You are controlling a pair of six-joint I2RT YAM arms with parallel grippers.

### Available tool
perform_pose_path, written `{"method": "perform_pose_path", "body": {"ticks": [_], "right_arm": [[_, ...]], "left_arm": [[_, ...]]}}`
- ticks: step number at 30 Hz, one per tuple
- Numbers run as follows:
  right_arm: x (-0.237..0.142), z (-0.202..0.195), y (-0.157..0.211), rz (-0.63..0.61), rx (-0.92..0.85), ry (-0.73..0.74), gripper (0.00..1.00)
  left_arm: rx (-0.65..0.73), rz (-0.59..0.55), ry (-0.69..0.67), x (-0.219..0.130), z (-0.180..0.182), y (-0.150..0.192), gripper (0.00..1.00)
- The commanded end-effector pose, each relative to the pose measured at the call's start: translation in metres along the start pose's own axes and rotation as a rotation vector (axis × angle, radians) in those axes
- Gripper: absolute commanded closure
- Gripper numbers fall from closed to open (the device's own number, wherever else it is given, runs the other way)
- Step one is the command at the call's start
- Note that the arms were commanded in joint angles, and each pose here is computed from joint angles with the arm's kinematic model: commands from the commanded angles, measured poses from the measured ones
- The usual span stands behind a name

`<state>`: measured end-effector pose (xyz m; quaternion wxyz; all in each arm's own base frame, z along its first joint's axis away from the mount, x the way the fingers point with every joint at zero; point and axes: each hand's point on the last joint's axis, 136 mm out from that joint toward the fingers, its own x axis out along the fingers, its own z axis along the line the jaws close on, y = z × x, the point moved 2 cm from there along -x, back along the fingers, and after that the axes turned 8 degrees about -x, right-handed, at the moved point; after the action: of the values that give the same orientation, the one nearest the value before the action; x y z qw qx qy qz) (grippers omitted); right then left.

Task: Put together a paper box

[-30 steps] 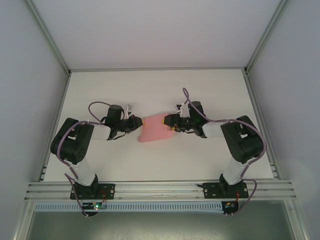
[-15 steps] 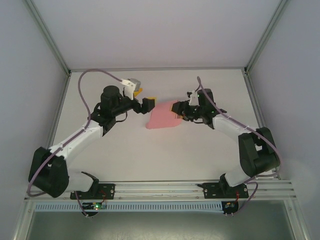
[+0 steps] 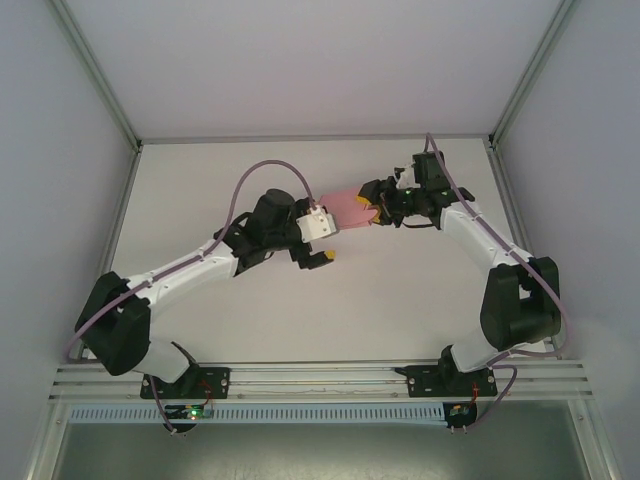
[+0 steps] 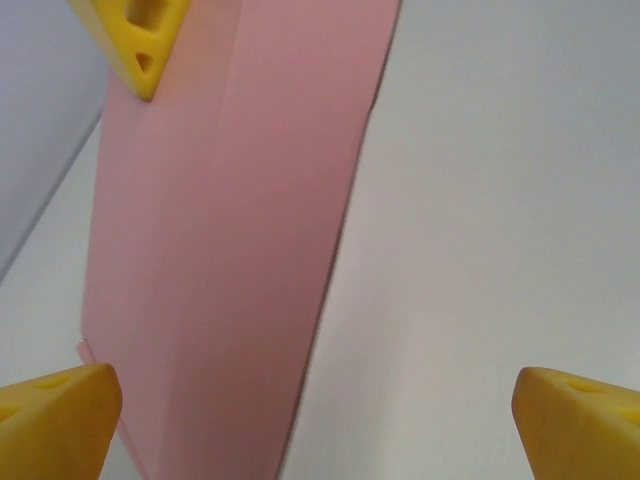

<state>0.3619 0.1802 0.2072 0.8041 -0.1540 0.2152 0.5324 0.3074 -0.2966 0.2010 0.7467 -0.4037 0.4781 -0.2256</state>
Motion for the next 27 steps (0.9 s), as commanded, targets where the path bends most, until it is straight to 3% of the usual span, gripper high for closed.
{"method": "perform_pose_path", "body": {"ticks": [1,6,13,19,25,27], "right_arm": [[-0.003,0.000,0.008,0.066,0.122,-0.009,0.64],[-0.001,-0.001,0.017,0.115,0.201,-0.042,0.65],[-0.005,0.004,0.018,0.104,0.233,-0.063,0.64],[-0.002,0.003,0.018,0.100,0.261,-0.105,0.62],[-0.005,0.011,0.014,0.070,0.239,-0.135,0.58],[-0.006,0.013,0.016,0.072,0.228,-0.142,0.49]], "left_arm": [[0.134,0.008,-0.133,0.006,0.021,-0.016,0.00],[0.164,-0.035,-0.238,0.013,0.036,-0.019,0.02],[0.168,-0.062,-0.276,0.020,0.041,-0.019,0.16],[0.158,-0.066,-0.272,0.023,0.040,-0.017,0.33],[0.166,-0.082,-0.280,0.023,0.041,-0.020,0.56],[0.166,-0.089,-0.274,0.022,0.040,-0.021,0.57]]}}
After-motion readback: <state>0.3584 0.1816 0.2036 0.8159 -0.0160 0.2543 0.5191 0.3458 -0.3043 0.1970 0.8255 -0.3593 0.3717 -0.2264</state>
